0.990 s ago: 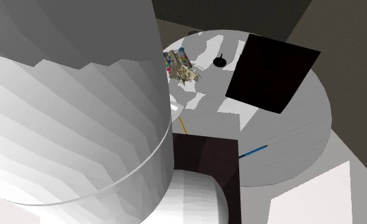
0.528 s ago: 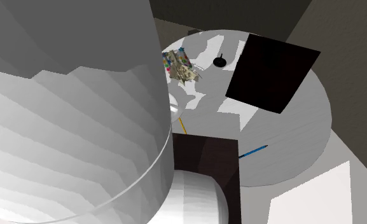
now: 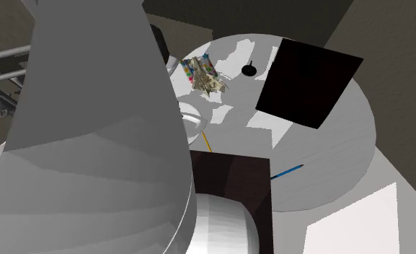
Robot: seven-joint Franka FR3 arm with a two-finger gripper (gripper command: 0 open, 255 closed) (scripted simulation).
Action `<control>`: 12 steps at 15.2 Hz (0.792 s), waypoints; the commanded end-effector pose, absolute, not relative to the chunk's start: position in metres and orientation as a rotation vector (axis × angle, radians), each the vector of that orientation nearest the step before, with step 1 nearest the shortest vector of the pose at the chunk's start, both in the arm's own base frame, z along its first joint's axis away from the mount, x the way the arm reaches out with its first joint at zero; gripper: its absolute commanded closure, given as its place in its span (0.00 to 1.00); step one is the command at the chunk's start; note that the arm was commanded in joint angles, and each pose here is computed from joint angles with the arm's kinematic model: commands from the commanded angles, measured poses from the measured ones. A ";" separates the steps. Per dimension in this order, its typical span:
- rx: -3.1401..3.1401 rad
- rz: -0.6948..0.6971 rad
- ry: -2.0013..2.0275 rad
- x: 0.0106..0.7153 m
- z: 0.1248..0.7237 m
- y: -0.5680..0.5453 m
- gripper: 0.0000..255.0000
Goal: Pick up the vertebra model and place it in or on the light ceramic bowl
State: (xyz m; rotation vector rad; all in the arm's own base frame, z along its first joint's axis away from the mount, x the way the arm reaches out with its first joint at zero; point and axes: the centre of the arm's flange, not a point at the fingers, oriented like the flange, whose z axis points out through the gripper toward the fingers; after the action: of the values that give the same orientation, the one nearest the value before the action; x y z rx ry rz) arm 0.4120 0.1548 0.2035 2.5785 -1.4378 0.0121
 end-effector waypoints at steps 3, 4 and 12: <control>2.579 0.012 -1.438 0.412 0.225 0.154 1.00; 2.579 0.012 -1.438 0.412 0.230 0.154 1.00; 2.579 0.012 -1.438 0.412 0.272 0.154 1.00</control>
State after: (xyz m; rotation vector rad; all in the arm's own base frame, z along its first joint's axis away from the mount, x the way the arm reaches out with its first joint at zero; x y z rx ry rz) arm 0.4115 0.1533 0.2667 2.5785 -1.4379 0.0123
